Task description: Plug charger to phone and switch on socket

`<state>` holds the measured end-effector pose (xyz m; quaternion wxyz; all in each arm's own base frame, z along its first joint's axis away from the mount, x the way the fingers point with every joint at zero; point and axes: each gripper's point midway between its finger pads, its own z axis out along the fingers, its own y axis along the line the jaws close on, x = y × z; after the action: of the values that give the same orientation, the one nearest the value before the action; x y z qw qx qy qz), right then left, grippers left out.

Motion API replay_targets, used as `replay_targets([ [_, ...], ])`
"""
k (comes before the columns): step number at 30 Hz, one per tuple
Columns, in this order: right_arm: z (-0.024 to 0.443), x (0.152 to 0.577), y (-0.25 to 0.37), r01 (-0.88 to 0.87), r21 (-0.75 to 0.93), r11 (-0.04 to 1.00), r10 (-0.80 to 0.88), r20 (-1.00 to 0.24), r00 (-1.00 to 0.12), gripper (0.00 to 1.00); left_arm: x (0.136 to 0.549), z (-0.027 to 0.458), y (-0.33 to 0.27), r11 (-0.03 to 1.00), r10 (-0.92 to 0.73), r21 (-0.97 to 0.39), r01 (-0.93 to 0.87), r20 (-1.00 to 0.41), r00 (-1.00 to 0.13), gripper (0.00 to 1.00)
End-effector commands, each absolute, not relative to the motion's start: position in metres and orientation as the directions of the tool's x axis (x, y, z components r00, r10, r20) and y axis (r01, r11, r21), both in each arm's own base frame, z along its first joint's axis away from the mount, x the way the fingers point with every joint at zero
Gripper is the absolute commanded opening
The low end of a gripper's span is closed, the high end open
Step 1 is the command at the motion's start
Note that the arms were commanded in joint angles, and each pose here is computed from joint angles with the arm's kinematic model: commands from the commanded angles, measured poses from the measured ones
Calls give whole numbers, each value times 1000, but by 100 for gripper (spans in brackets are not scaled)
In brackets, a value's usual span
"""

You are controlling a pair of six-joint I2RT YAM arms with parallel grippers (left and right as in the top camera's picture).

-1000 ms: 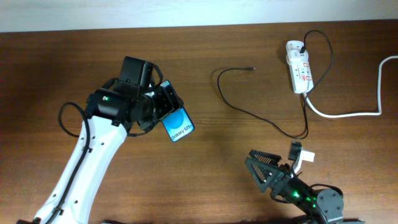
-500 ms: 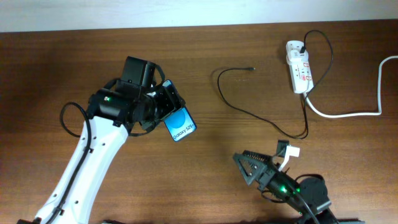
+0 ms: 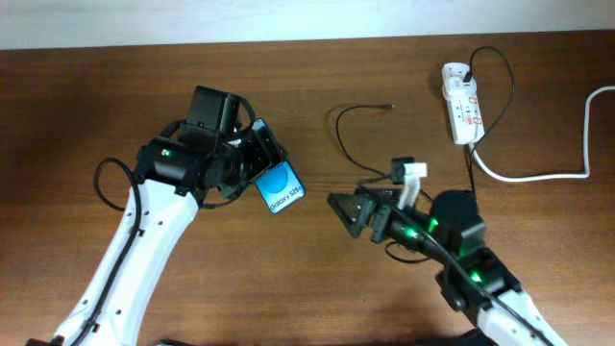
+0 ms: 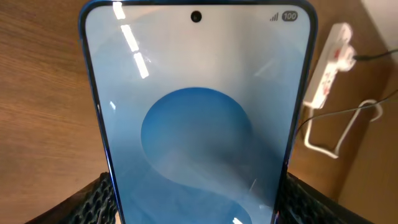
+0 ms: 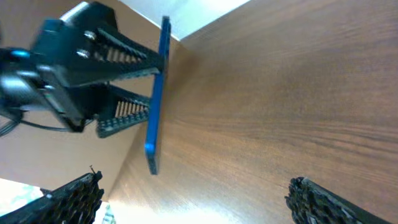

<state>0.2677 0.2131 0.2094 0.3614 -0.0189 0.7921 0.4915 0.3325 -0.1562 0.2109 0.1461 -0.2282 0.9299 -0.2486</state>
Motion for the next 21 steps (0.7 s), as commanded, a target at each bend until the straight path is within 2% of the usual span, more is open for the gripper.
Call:
replay_targets([
  [1, 204, 271, 234, -438, 762, 478, 267, -600, -754, 96, 339, 233, -160, 708, -565, -596, -378, -158, -809, 48],
  [5, 217, 275, 249, -514, 740, 434, 270, -651, -709, 96, 344, 234, -156, 664, -634, -602, -444, -137, -761, 49],
  [10, 216, 289, 245, -481, 720, 500, 331, -672, -662, 96, 349, 238, -157, 631, -664, -623, -463, -124, -737, 49],
  [13, 216, 290, 249, -482, 714, 508, 338, -679, -651, 96, 351, 239, -157, 599, -692, -635, -488, -104, -715, 49],
  [16, 231, 290, 259, -537, 698, 473, 357, -709, -608, 96, 353, 241, -158, 593, -696, -642, -486, -104, -711, 49],
  [21, 218, 298, 263, -506, 698, 507, 367, -706, -606, 93, 352, 241, -160, 591, -691, -646, -484, -96, -716, 50],
])
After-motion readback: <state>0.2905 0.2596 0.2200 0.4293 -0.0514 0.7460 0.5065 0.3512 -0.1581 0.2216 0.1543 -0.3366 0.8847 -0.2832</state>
